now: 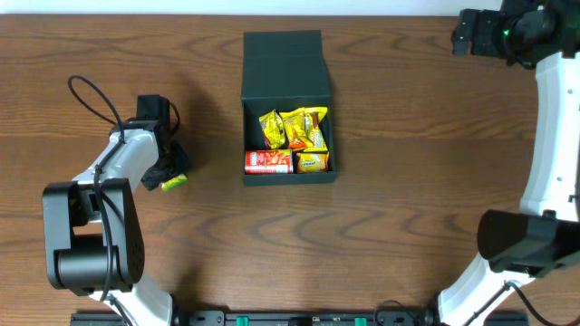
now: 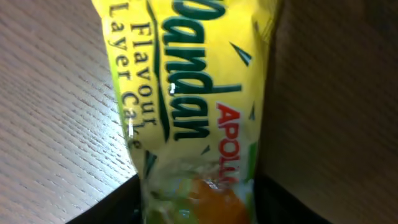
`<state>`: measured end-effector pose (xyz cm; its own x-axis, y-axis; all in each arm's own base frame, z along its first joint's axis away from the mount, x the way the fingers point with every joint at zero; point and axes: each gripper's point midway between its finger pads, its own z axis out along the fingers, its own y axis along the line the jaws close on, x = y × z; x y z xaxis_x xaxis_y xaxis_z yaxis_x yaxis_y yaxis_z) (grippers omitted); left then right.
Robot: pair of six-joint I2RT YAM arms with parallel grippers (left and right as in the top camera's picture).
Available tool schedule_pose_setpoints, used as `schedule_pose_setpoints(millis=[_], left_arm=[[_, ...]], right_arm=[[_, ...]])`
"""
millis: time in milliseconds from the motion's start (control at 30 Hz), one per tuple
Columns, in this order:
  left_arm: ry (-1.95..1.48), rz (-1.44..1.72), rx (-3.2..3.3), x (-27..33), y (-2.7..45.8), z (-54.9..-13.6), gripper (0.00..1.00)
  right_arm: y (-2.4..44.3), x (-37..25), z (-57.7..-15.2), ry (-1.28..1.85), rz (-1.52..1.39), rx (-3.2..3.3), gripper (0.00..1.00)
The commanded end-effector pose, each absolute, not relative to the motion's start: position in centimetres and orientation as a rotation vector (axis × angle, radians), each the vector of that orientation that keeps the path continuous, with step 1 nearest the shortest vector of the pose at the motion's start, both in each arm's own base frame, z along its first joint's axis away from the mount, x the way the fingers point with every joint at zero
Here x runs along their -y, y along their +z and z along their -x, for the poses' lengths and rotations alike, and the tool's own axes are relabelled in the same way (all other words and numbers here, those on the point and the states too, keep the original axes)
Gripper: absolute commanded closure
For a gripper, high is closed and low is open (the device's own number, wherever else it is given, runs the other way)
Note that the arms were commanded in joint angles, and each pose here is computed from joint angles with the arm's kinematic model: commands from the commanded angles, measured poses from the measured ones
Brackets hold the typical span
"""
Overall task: Pack container
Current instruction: 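Move the left gripper to the green Apollo Pandan snack and grasp it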
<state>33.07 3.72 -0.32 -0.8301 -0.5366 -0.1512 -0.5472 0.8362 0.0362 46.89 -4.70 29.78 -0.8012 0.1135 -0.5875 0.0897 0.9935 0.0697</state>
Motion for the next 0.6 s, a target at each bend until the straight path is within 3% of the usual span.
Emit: schedule_pose_setpoints(millis=[0,200,300,367,433,567], left_arm=[[0.147,0.855,-2.916,-3.9,-1.2,-32.4,0.50],[0.145,0.841,-2.913,-3.9,-0.5,-33.0,0.60],[0.141,0.787,-2.914,-4.0,0.8,-34.1,0.59],[0.137,0.755,-2.903,-4.1,2.4,-35.3,0.60],[0.127,0.738,-2.880,-4.1,4.4,-36.6,0.68],[0.105,0.694,-2.820,-3.9,8.5,-39.3,0.71]], right_arm=[[29.9,4.9,-46.8,0.052,-0.130,-2.502,0.01],[30.0,4.5,-46.9,0.083,-0.119,-2.498,0.01],[30.1,4.3,-47.0,0.096,-0.113,-2.493,0.01],[30.1,4.3,-47.0,0.096,-0.114,-2.493,0.01],[30.1,4.3,-47.0,0.095,-0.113,-2.492,0.01],[30.1,4.4,-47.0,0.095,-0.113,-2.492,0.01]])
